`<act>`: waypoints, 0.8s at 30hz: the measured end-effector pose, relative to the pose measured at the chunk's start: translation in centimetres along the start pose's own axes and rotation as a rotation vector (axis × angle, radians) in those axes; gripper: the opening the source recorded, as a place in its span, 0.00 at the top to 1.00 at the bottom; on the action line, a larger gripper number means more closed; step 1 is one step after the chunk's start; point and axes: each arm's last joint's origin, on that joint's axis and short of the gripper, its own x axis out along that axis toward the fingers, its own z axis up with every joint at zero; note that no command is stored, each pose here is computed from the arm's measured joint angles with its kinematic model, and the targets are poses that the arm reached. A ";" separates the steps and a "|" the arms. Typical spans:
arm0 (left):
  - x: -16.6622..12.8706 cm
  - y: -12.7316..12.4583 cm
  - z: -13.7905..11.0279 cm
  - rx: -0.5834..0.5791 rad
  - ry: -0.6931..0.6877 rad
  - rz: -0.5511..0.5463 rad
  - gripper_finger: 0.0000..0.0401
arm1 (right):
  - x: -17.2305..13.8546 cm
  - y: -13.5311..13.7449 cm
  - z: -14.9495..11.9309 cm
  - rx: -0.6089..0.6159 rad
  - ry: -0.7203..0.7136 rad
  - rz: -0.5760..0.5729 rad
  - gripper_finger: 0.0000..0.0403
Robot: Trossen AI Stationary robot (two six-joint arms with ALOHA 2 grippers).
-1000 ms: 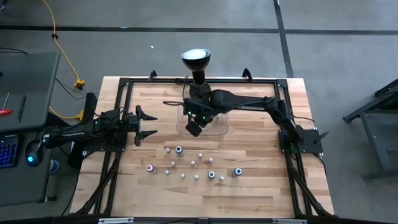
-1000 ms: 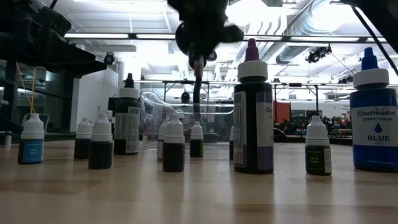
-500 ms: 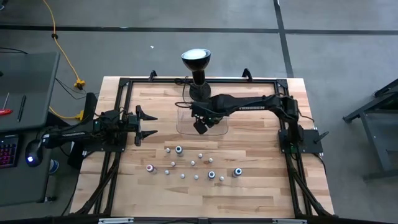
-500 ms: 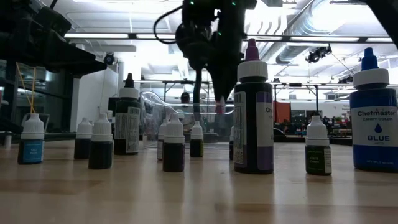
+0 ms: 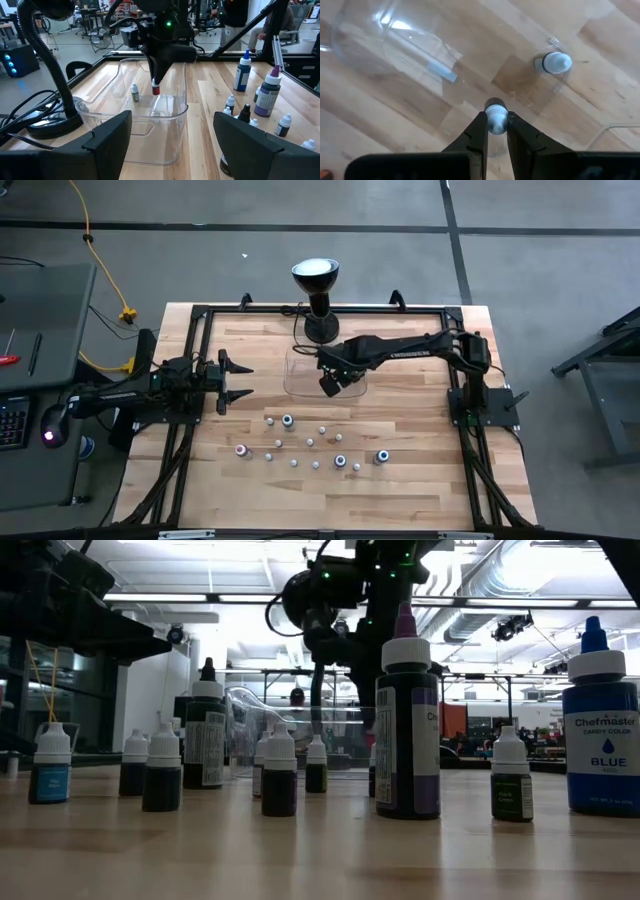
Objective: Pick & Place food coloring
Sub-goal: Put the red food coloring bottle into the transparent bin
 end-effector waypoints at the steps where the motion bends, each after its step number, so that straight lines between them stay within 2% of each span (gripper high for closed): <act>1: 0.0 0.0 0.0 0.000 0.000 0.000 0.31 | 0.1 -0.2 0.1 0.002 0.001 -0.005 0.88; 10: 0.0 0.0 0.0 0.000 0.000 0.000 0.31 | 1.1 -1.1 0.1 0.011 0.031 -0.015 0.90; 24: 0.0 0.0 0.0 0.000 0.000 0.001 0.31 | 1.2 -1.6 0.6 0.011 0.036 -0.021 0.86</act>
